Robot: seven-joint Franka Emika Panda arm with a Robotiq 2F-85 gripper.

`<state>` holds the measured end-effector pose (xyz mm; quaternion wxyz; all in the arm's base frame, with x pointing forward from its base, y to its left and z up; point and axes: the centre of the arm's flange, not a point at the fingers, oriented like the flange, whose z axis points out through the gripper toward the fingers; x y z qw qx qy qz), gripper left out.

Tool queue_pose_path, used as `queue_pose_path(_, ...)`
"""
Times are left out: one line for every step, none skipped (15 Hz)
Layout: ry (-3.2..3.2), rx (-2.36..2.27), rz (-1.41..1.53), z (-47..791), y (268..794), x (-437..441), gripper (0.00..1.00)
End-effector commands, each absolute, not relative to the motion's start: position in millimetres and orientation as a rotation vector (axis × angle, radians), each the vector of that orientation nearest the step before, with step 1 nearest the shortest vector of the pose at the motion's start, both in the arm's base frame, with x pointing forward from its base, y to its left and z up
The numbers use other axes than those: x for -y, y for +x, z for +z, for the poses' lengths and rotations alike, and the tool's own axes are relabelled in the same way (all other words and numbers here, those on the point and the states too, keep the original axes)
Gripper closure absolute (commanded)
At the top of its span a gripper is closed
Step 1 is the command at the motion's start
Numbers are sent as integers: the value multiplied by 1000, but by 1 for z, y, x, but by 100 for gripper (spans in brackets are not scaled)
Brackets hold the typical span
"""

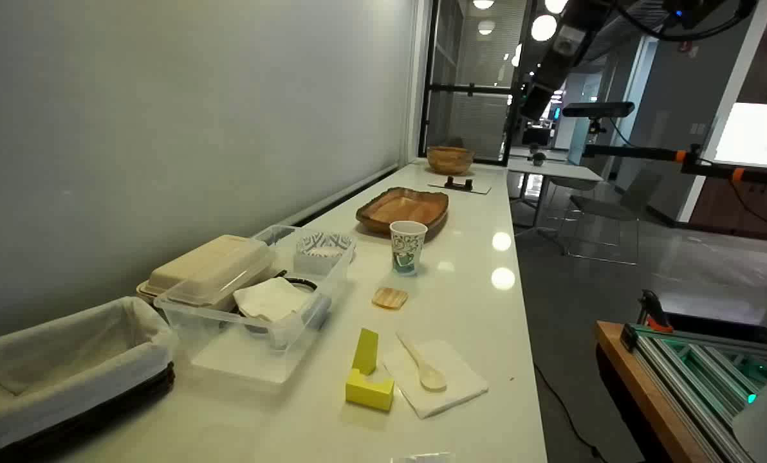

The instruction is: Move the basket to the right then move the clear container to the left.

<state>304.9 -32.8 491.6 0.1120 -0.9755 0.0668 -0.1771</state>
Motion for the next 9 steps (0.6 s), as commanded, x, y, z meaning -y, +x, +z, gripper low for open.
queue_pose_path(-2872,-196,-467,476,302,31,0)
queue_pose_path(-2879,-198,-422,461,300,29,0)
queue_pose_path(-2883,-199,-395,454,299,29,0)
queue_pose_path(-2885,-201,-385,451,300,29,0)
queue_pose_path(-2885,-201,-383,451,301,29,0)
queue_pose_path(-2885,-201,-383,452,301,29,0)
queue_pose_path(-2885,-201,-385,452,301,29,0)
queue_pose_path(-2885,-201,-386,452,301,29,0)
queue_pose_path(-2885,-201,-386,452,301,29,0)
